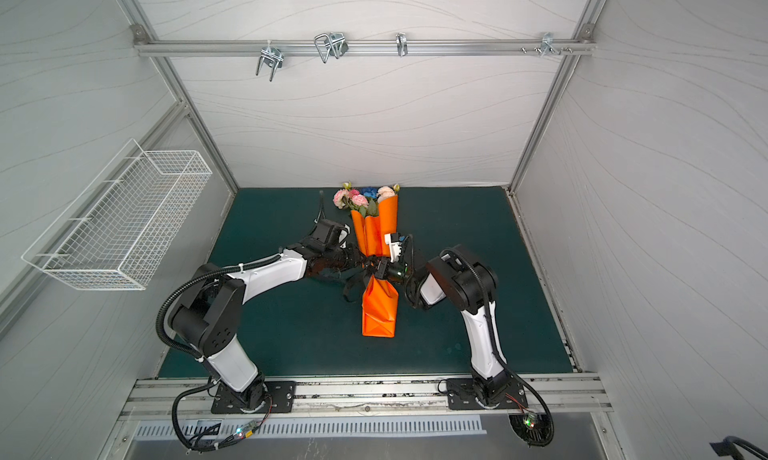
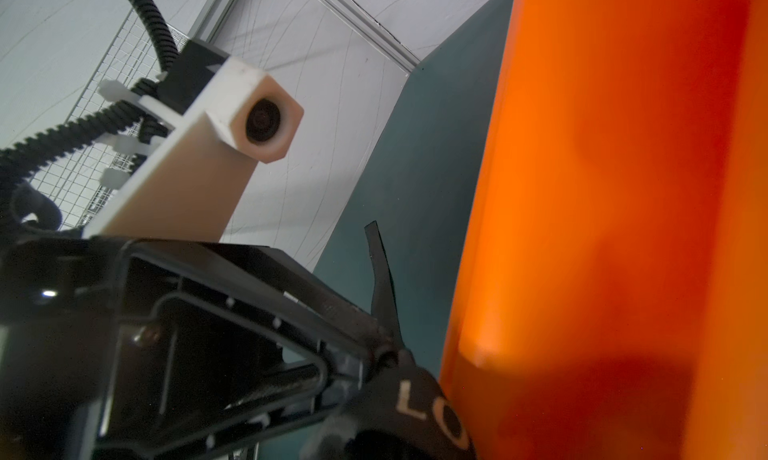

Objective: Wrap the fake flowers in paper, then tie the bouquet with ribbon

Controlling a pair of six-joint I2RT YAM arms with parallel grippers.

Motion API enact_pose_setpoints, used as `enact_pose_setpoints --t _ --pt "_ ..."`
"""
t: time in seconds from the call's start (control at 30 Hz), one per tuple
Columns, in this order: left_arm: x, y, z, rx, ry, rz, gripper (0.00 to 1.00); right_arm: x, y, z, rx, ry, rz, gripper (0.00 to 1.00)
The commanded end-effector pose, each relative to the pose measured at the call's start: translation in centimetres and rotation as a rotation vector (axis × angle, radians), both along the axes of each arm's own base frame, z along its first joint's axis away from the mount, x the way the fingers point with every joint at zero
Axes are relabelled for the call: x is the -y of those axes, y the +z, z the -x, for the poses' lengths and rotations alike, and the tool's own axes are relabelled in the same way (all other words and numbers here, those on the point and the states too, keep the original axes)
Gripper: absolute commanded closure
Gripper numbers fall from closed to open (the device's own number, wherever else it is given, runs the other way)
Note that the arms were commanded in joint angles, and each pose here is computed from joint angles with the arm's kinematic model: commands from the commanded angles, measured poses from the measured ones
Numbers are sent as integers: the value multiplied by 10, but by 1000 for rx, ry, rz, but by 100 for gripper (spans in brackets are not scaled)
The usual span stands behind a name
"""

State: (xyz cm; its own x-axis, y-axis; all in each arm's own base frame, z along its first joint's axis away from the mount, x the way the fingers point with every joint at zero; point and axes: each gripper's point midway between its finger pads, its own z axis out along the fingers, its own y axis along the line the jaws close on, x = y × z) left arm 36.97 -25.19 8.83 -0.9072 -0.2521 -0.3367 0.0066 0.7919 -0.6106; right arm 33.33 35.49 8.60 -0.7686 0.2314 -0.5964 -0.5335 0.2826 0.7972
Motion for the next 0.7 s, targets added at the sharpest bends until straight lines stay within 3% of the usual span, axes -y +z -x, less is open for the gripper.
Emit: enact_pose_setpoints --t 0.0,0.43,0.5,0.67 --pt "11 12 -17 46 -19 67 76 -6 4 5 23 44 -19 97" --pt "9 5 -12 -14 -17 149 72 -10 10 6 44 74 -30 96" --pt "8 5 -12 -12 -17 145 77 -11 11 6 47 78 -32 95" --pt "10 7 -14 -11 -22 161 99 -10 9 6 41 78 -29 93"
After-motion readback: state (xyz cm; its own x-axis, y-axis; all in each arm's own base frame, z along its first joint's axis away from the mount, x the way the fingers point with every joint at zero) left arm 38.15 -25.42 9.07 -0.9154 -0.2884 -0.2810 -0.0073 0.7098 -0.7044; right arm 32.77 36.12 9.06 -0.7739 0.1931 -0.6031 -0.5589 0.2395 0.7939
